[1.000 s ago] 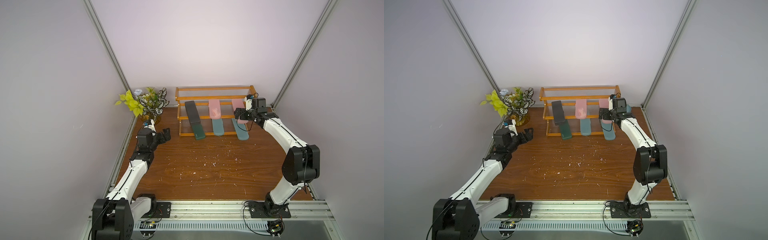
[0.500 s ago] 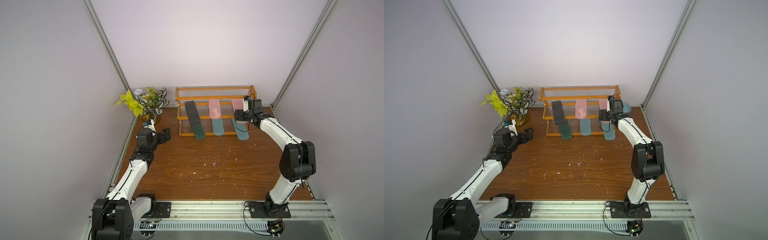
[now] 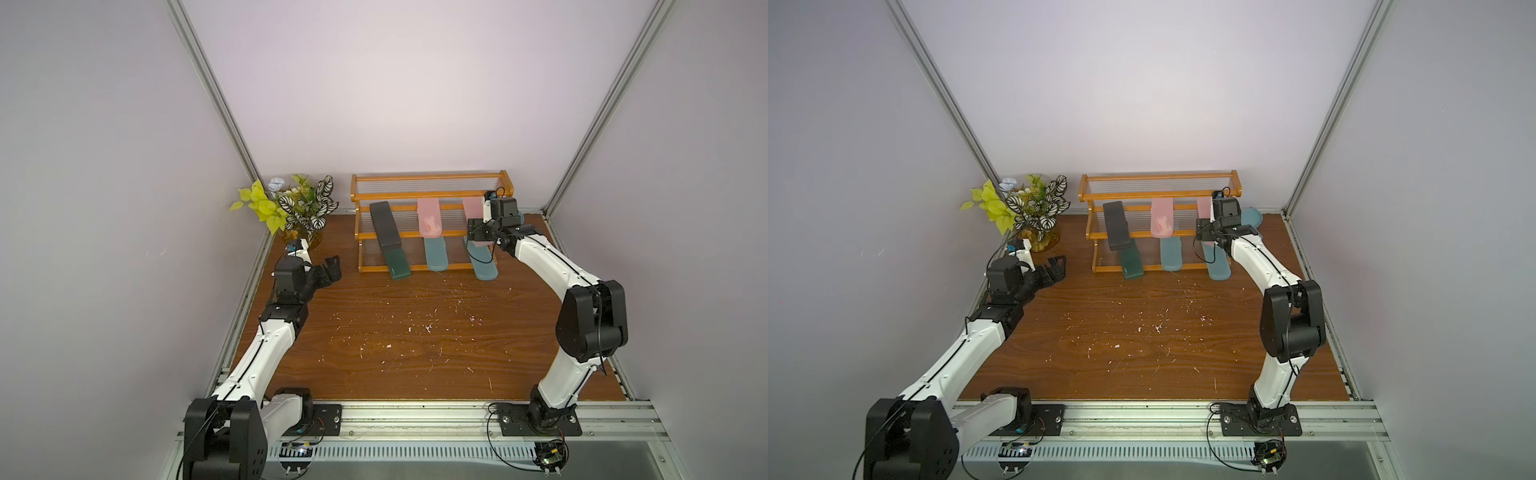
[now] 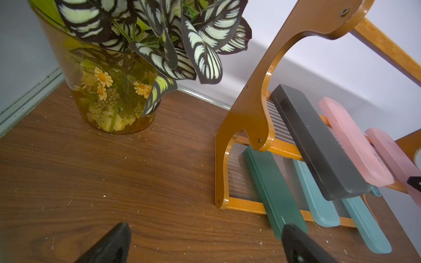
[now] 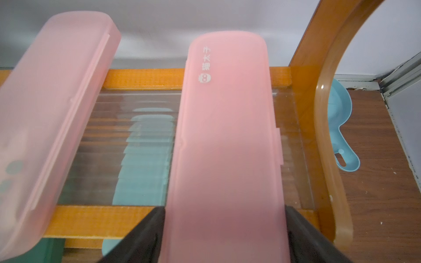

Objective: Remove the pencil cases from the shelf
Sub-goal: Pick up the pencil case from the shelf, then place the pencil case at the center of the board.

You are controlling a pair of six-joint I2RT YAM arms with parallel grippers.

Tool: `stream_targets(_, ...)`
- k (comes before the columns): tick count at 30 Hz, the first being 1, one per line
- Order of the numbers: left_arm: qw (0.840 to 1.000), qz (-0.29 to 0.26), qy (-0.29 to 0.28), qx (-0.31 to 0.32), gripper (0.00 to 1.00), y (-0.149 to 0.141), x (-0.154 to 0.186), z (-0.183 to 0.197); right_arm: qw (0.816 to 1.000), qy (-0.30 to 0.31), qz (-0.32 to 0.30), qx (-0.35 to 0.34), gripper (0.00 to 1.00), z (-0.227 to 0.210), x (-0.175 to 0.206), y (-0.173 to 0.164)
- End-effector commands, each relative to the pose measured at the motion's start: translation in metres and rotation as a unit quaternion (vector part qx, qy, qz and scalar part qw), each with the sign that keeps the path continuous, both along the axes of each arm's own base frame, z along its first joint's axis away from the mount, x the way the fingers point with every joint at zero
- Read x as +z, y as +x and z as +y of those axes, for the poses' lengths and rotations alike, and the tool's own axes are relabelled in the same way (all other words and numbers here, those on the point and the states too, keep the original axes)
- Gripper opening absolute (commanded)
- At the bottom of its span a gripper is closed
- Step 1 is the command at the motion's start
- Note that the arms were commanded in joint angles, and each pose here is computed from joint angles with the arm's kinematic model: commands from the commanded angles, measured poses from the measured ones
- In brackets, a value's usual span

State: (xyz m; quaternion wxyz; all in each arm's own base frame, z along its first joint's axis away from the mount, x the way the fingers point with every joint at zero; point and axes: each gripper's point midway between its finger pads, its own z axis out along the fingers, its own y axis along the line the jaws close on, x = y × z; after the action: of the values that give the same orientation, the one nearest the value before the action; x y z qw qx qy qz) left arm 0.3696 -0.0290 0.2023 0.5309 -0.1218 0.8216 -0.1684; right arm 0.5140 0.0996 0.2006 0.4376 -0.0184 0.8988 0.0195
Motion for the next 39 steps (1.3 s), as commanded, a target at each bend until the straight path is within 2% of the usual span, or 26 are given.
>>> stream_targets(1,1.000,0.000,-0.002,0.011,0.98,-0.004,0.001,0.005,1.000,-0.018,-0.015,0.003,0.81,0.001,0.012,0.007)
stream_targets(9,1.000,-0.004,-0.002,0.015,0.98,-0.007,0.004,0.007,0.999,-0.012,-0.026,0.014,0.78,0.006,0.026,-0.006)
stream_targets(15,1.000,-0.008,0.001,0.016,0.98,-0.007,0.006,0.007,0.999,-0.007,-0.033,0.024,0.78,0.011,0.034,-0.034)
stream_targets(27,1.000,-0.015,-0.007,0.010,0.98,-0.005,0.011,0.005,0.998,0.019,-0.044,0.045,0.78,0.027,0.031,-0.122)
stream_targets(39,0.999,-0.008,-0.042,0.001,0.98,-0.013,0.001,-0.005,0.996,0.055,-0.036,0.062,0.77,0.041,-0.013,-0.214)
